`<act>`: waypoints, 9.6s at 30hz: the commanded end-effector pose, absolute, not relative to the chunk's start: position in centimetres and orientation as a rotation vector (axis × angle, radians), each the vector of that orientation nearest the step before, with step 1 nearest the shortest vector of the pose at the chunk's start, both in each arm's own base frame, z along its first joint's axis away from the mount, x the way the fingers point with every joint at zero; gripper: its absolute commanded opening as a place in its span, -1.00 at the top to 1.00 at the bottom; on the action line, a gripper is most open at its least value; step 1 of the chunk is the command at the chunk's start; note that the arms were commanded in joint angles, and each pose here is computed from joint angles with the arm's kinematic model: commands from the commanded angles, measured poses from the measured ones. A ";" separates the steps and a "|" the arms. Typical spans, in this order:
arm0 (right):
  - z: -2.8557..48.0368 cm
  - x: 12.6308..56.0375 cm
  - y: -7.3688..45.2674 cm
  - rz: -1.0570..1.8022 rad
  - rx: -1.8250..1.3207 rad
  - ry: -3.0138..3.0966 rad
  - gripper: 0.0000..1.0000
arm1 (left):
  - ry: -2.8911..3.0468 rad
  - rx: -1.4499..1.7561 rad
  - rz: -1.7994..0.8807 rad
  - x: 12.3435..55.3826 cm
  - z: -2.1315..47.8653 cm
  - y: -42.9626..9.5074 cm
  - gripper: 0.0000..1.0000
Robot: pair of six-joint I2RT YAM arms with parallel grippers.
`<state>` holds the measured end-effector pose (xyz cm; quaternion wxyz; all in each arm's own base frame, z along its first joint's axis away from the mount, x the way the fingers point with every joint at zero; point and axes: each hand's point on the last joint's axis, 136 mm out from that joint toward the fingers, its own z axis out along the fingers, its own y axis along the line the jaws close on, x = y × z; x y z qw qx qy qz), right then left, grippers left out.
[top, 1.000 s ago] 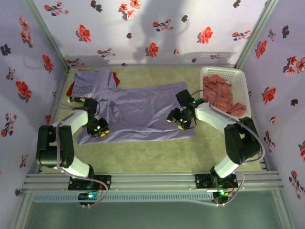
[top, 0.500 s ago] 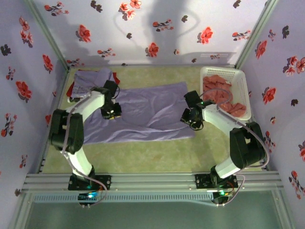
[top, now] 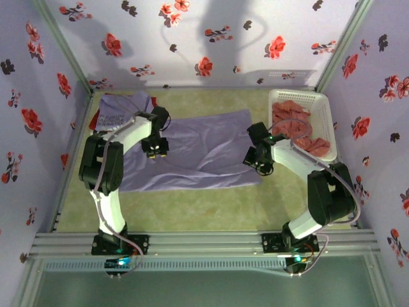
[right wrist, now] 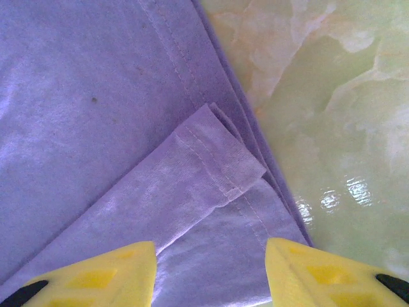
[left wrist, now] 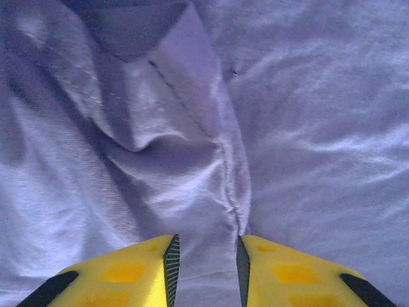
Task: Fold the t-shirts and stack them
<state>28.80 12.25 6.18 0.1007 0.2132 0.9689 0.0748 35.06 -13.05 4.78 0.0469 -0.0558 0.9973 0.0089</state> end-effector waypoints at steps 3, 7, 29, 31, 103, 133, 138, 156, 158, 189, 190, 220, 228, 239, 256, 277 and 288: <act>5.6 28.4 11.6 0.176 0.624 2.881 -0.01 | 3.068 -0.141 -0.053 34.2 4.3 -14.8 0.31; 5.4 28.3 11.5 0.183 0.634 2.883 -0.02 | 3.094 -0.135 -0.027 34.1 3.2 -14.7 0.29; 5.6 29.3 12.3 0.251 0.585 2.879 -0.20 | 3.048 -0.078 0.122 35.0 4.0 -13.9 1.00; 6.0 29.5 12.7 0.277 0.579 2.876 -0.20 | 3.014 -0.077 0.128 35.5 5.0 -13.7 1.00; 2.3 25.8 17.1 0.414 0.377 3.094 0.59 | 3.188 -0.372 0.070 26.3 3.0 -8.4 0.95; 3.9 17.3 13.5 0.374 0.477 3.195 0.60 | 3.267 -0.445 0.088 19.5 3.5 -8.3 1.00; 6.1 21.3 16.0 0.482 0.426 3.134 0.59 | 3.206 -0.404 0.077 23.2 6.6 -8.1 1.00; 0.0 21.8 17.2 0.445 0.347 3.284 0.62 | 3.197 -0.516 0.127 25.1 1.2 -6.1 1.00; -1.0 20.8 16.8 0.436 0.382 3.306 0.61 | 3.201 -0.550 0.120 24.1 0.6 -6.0 1.00; 11.4 26.0 19.0 0.764 0.327 3.072 0.34 | 3.028 -0.510 -0.027 27.5 12.7 -6.1 0.68; 11.9 27.1 19.1 0.759 0.318 3.056 0.32 | 3.012 -0.503 -0.044 29.0 13.3 -5.9 0.60; 14.4 33.2 18.3 0.646 0.374 3.011 0.17 | 2.642 -0.117 -0.239 58.6 12.5 -5.4 0.01; 14.0 32.6 18.2 0.651 0.404 3.025 0.15 | 2.572 -0.059 -0.308 60.1 13.8 -5.4 -0.09; 14.3 32.0 17.5 0.612 0.425 3.027 0.14 | 2.568 -0.070 -0.431 61.3 11.3 -6.2 -0.01; 14.3 32.0 17.5 0.619 0.433 3.015 0.14 | 2.563 -0.077 -0.472 60.7 12.6 -6.9 0.96; 12.0 42.6 13.5 0.090 0.741 2.617 0.10 | 2.543 0.010 -0.437 48.4 22.0 -7.8 1.00; 9.5 46.5 12.4 -0.151 0.874 2.534 0.13 | 2.556 -0.035 -0.462 43.7 22.0 -7.6 1.00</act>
